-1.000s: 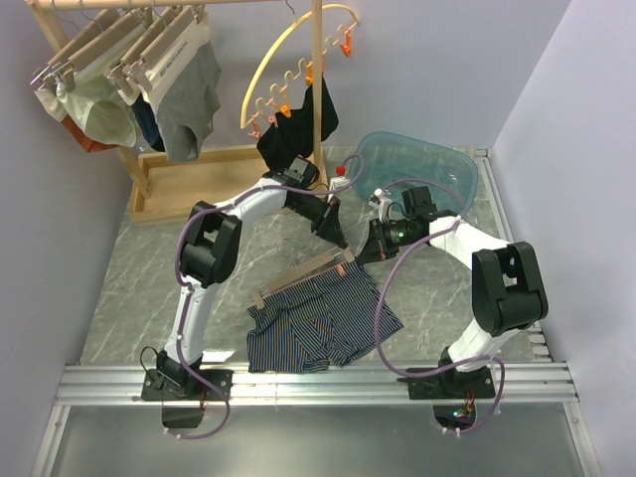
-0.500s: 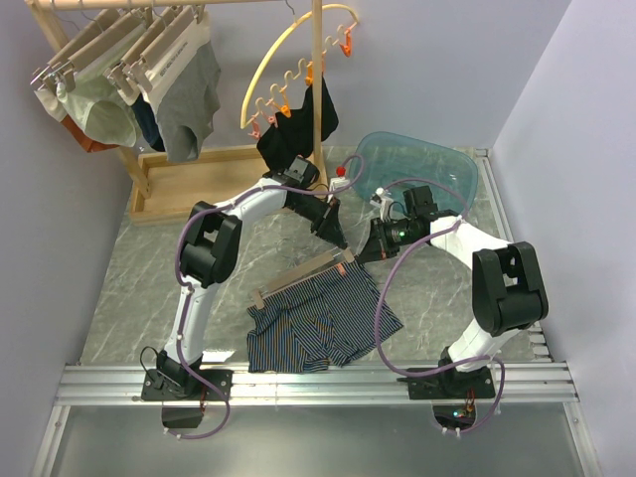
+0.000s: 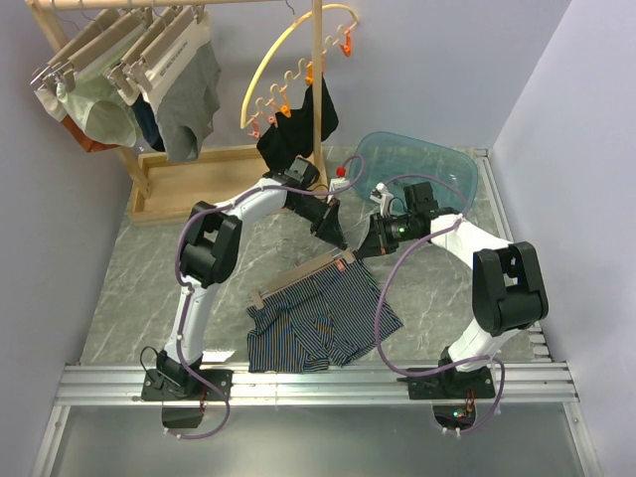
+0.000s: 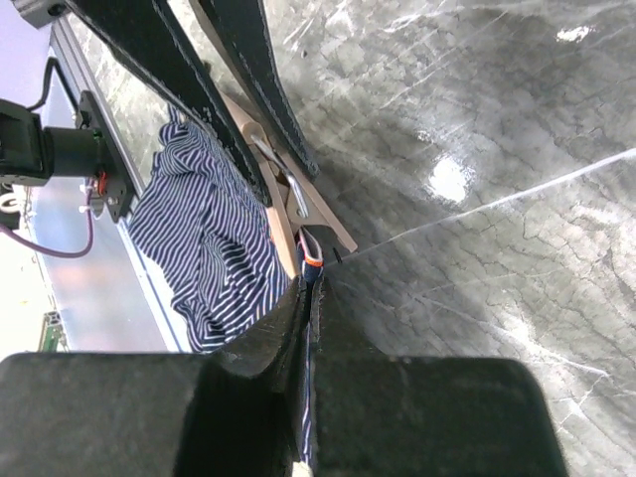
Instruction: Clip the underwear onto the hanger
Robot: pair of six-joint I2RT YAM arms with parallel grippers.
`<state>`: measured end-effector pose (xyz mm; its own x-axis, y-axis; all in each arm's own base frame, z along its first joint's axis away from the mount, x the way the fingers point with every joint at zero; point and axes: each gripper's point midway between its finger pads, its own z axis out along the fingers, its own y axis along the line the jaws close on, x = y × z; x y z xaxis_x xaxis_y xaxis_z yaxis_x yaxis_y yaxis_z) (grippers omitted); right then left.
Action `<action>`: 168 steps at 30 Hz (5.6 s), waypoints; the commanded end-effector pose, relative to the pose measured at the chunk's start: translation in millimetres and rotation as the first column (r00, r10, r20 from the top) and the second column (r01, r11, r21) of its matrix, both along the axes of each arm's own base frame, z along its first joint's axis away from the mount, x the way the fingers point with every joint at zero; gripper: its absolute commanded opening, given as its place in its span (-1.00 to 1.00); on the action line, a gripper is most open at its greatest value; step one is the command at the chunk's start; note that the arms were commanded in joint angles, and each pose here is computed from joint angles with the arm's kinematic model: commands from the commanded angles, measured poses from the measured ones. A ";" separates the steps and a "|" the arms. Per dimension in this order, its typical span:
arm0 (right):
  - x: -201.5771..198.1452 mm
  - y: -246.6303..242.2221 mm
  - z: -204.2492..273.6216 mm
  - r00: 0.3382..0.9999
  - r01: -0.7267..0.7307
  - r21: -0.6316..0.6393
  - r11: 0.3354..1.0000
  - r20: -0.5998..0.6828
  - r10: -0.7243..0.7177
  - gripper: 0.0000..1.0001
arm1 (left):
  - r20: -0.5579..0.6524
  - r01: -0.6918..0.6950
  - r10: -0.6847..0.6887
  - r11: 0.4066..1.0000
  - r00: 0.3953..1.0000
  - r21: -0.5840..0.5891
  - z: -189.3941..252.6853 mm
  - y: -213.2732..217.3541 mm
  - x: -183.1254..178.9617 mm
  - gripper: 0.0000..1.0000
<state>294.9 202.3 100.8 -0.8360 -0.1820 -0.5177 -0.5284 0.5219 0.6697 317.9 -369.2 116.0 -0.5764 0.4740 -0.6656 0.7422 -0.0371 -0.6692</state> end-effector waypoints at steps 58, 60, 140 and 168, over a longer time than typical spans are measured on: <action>0.5 -12.5 18.8 0.975 -0.041 -0.091 0.995 0.215 0.060 -1.00 | 0.266 -0.322 0.263 0.922 0.928 0.213 16.1 171.6 -61.5 0.54; -1.1 -11.4 20.8 0.971 -0.049 -0.101 0.994 0.230 0.071 -1.00 | 0.255 -0.320 0.262 0.922 0.931 0.218 5.7 172.3 -61.9 0.52; -58.1 51.6 38.3 0.416 -0.555 -0.508 0.659 0.517 0.748 0.31 | 0.339 -0.108 0.043 0.979 0.940 0.175 24.1 117.6 -74.7 -0.99; -66.6 53.7 55.9 0.520 -0.603 -0.362 0.711 0.498 0.694 -1.00 | 0.325 -0.025 -0.031 0.986 0.945 0.168 24.6 118.1 -92.1 -0.31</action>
<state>225.1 245.9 132.2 -0.0343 -0.7027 -0.7106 -0.9943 -0.0476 0.0951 223.7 -243.4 131.8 -0.3786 0.6065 -0.6991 0.9092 0.1022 -0.4037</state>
